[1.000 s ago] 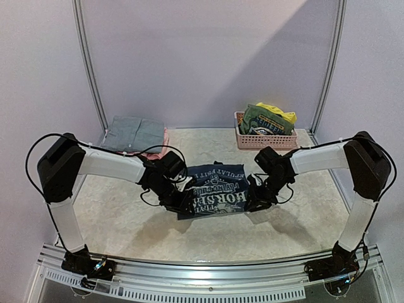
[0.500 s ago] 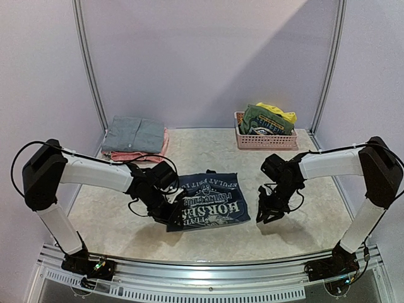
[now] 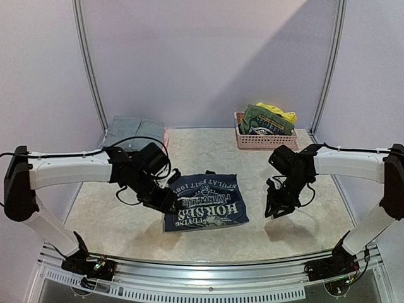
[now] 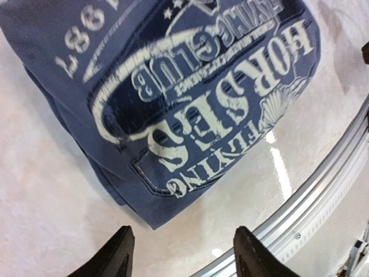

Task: Fold and stack the mixed laundry pile
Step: Adjust the square-folded tank top at the center of the board.

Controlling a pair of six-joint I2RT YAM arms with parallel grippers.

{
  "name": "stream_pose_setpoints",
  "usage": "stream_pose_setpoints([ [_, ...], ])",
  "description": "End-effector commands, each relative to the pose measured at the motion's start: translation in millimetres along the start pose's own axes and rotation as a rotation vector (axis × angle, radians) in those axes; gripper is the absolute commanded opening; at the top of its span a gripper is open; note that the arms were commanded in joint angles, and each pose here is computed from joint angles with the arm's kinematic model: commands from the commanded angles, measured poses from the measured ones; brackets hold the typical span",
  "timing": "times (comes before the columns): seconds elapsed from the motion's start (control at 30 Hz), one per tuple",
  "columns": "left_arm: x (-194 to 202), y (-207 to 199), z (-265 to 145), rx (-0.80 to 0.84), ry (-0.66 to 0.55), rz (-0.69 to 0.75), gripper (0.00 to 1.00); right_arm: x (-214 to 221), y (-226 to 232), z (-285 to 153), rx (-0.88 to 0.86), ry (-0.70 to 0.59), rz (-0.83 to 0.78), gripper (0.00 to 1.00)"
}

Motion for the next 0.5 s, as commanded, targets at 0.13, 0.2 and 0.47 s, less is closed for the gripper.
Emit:
stream_pose_setpoints([
  [0.13, -39.2, 6.2, -65.9, -0.143, -0.277, 0.098, 0.79, 3.1, -1.3, -10.6, 0.015, -0.053, 0.004, 0.38],
  [0.2, -48.4, 9.6, -74.9, -0.149, -0.331, 0.097, 0.84, 3.0, -1.1, -11.2, 0.013, -0.057, 0.007, 0.40],
  [0.47, -84.7, 47.4, -85.9, -0.089, -0.416, -0.041, 1.00, 6.8, -1.9, -13.1, 0.013, -0.053, 0.012, 0.42],
])
Point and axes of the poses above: each gripper's point midway between its finger pads, its own z axis out along the fingers, its own y axis along the line the jaws close on, x = y × z, the point moved 4 cm from there along -z, back along the fingers, and after that the axes turned 10 degrees about -z, right-handed, at the moved point
